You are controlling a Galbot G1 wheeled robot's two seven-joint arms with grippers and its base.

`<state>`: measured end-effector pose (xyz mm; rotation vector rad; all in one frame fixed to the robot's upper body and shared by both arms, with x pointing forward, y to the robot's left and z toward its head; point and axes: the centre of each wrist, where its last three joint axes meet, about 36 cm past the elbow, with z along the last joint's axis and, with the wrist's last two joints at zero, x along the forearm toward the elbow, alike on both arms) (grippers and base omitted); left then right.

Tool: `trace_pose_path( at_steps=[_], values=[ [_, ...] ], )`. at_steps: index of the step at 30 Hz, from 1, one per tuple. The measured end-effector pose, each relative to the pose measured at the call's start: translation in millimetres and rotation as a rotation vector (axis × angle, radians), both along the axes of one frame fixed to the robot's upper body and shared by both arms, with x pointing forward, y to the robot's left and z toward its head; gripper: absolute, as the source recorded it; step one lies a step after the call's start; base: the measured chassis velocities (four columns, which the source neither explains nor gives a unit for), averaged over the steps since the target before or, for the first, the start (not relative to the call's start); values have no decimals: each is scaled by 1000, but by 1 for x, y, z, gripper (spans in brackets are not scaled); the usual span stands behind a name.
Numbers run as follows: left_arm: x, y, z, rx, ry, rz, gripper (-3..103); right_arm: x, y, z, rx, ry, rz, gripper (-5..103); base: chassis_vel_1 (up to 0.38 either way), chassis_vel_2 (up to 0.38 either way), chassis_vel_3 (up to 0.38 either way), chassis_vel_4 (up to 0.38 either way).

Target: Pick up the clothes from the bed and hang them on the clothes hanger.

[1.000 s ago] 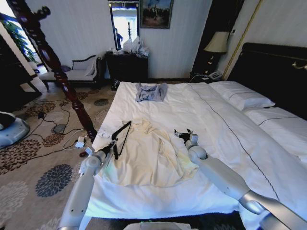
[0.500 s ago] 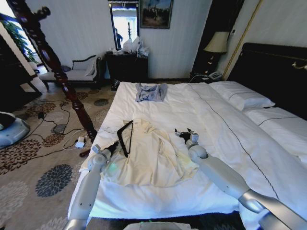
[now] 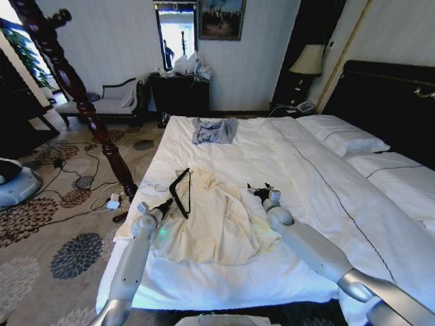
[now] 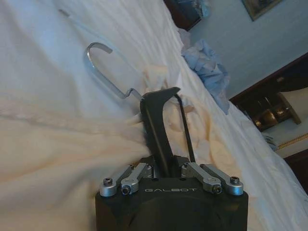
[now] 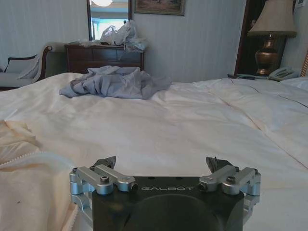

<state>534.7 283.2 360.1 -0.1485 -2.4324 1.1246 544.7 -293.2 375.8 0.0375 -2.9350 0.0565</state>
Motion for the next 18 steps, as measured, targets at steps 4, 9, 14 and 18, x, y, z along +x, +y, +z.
trace_pose_path(
  at_steps=[4,9,14,18],
  values=[
    [6,-4,2,14,-4,-7,25,-1,0,0,1,-2,1,100,0,0,0,0],
    [10,-8,4,20,-12,-14,38,-2,-3,-1,2,-4,-7,100,0,0,0,0],
    [19,-16,1,11,-12,-28,57,-5,-4,-3,-1,-2,-8,100,0,0,0,0],
    [24,-23,2,-3,-14,-34,59,-5,-4,-2,-1,-3,-9,100,0,0,0,0]
  ],
)
